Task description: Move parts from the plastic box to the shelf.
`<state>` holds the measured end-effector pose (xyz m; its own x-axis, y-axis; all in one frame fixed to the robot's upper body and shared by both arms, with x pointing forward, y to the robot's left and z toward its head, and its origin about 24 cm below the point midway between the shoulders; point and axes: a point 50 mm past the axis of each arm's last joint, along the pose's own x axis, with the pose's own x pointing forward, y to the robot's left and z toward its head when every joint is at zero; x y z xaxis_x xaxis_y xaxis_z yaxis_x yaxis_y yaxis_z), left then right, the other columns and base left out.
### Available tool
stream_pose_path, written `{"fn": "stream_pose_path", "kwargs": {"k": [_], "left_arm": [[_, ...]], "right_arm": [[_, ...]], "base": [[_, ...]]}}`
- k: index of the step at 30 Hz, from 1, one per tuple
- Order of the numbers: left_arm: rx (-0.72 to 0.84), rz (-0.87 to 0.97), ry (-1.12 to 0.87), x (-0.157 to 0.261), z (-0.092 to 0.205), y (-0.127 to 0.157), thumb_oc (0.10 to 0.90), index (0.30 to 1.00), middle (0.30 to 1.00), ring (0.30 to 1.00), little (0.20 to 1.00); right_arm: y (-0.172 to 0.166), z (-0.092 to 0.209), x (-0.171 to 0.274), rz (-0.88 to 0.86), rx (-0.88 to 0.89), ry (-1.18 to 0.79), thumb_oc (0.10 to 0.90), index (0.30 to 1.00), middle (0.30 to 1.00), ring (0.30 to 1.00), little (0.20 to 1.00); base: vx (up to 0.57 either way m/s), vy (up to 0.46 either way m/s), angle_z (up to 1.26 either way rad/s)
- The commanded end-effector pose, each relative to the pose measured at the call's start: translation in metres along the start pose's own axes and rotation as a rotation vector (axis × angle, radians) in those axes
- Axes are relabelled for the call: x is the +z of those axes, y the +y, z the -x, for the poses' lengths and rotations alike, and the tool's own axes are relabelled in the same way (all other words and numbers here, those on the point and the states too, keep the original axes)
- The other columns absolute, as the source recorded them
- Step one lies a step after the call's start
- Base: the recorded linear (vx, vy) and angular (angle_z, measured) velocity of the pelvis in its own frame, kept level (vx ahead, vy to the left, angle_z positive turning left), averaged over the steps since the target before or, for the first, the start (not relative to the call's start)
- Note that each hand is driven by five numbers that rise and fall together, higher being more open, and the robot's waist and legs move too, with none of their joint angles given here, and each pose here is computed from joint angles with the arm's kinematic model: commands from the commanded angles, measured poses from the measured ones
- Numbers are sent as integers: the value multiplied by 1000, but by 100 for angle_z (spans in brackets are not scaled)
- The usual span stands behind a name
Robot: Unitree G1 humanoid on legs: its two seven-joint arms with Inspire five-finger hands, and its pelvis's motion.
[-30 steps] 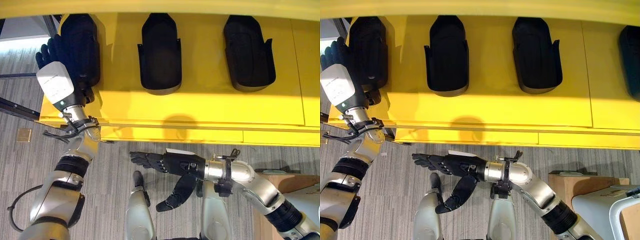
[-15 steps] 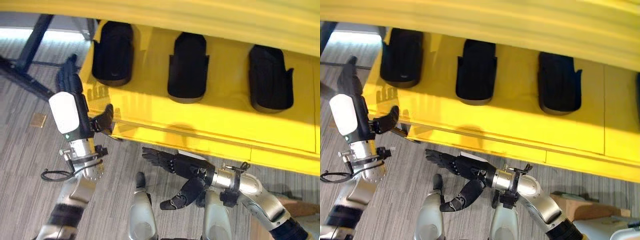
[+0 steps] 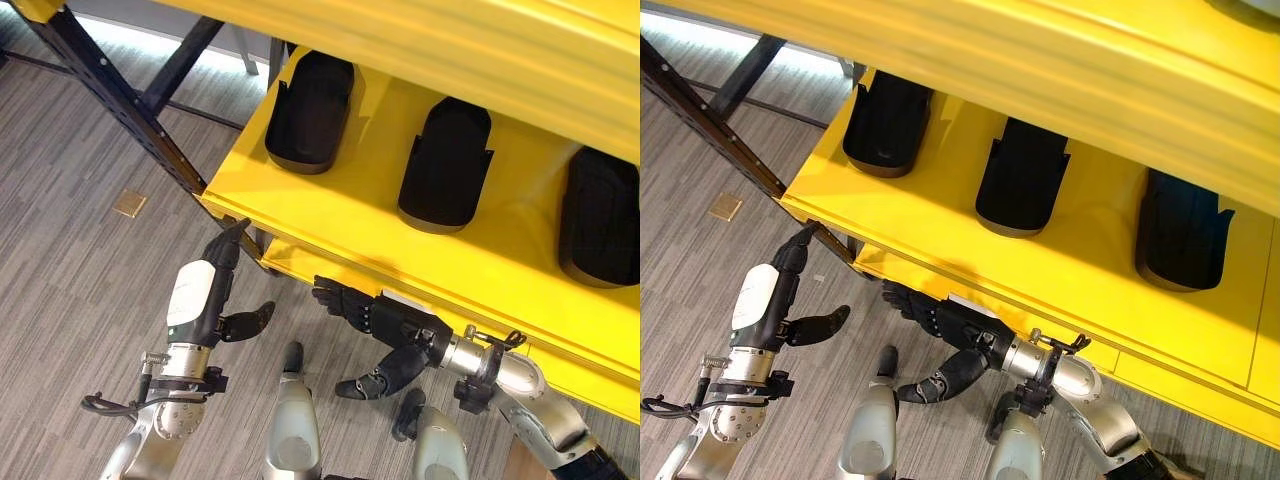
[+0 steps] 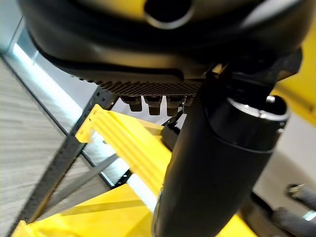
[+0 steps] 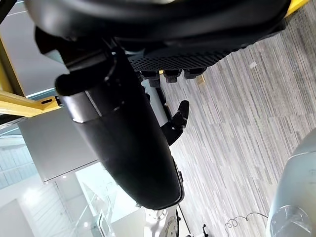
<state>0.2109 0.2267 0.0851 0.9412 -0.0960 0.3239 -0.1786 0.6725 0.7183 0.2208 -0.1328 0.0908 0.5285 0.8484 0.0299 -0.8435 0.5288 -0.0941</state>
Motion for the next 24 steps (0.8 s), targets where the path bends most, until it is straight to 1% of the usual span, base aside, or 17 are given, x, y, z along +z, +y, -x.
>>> {"fn": "stream_pose_path", "kwargs": {"k": [1, 3, 6, 9, 10, 12, 14, 15, 17, 19, 21, 24], "left_arm": [[44, 131, -203, 31, -5, 25, 900, 1000, 1000, 1000, 1000], [27, 198, -182, 30, -3, 25, 900, 1000, 1000, 1000, 1000], [14, 384, -106, 21, 5, 24, 900, 1000, 1000, 1000, 1000], [2, 488, -52, 15, 10, 22, 900, 1000, 1000, 1000, 1000], [-7, 564, -9, 10, 14, 20, 900, 1000, 1000, 1000, 1000], [1, 661, 41, 4, 19, 15, 900, 1000, 1000, 1000, 1000], [2, 714, 44, 1, 22, 11, 900, 1000, 1000, 1000, 1000], [-56, 892, 114, -5, 24, -4, 900, 1000, 1000, 1000, 1000], [-55, 917, 126, -6, 24, -8, 900, 1000, 1000, 1000, 1000], [-101, 994, 144, -6, 22, -21, 900, 1000, 1000, 1000, 1000], [-130, 1052, 167, -5, 23, -29, 900, 1000, 1000, 1000, 1000], [-150, 1092, 189, -6, 28, -33, 900, 1000, 1000, 1000, 1000]], "right_arm": [[0, -2, 31, 47, -16, -232, 900, 1000, 1000, 1000, 1000], [-3, 1, 31, 51, -44, -229, 900, 1000, 1000, 1000, 1000], [-11, 17, 30, 25, -112, -234, 900, 1000, 1000, 1000, 1000], [-15, 25, 29, -4, -159, -248, 900, 1000, 1000, 1000, 1000], [-18, 30, 29, -29, -200, -275, 900, 1000, 1000, 1000, 1000], [-22, 38, 28, -60, -258, -307, 900, 1000, 1000, 1000, 1000], [-25, 44, 29, -86, -299, -353, 900, 1000, 1000, 1000, 1000], [-26, 48, 30, -140, -274, -424, 900, 1000, 1000, 1000, 1000], [-26, 47, 29, -148, -271, -437, 900, 1000, 1000, 1000, 1000], [-30, 47, 29, -158, -290, -444, 900, 1000, 1000, 1000, 1000], [-35, 50, 29, -163, -341, -439, 900, 1000, 1000, 1000, 1000], [-42, 64, 23, -156, -473, -389, 900, 1000, 1000, 1000, 1000]], "base": [[-39, 24, -2], [-40, 35, -6], [-17, 47, -4], [11, 48, -1], [11, 71, -1], [-10, 75, -6], [-49, 96, -8], [-60, 113, -6], [-21, 76, -14], [25, 84, -21], [28, 78, -12], [12, 54, -13]]}}
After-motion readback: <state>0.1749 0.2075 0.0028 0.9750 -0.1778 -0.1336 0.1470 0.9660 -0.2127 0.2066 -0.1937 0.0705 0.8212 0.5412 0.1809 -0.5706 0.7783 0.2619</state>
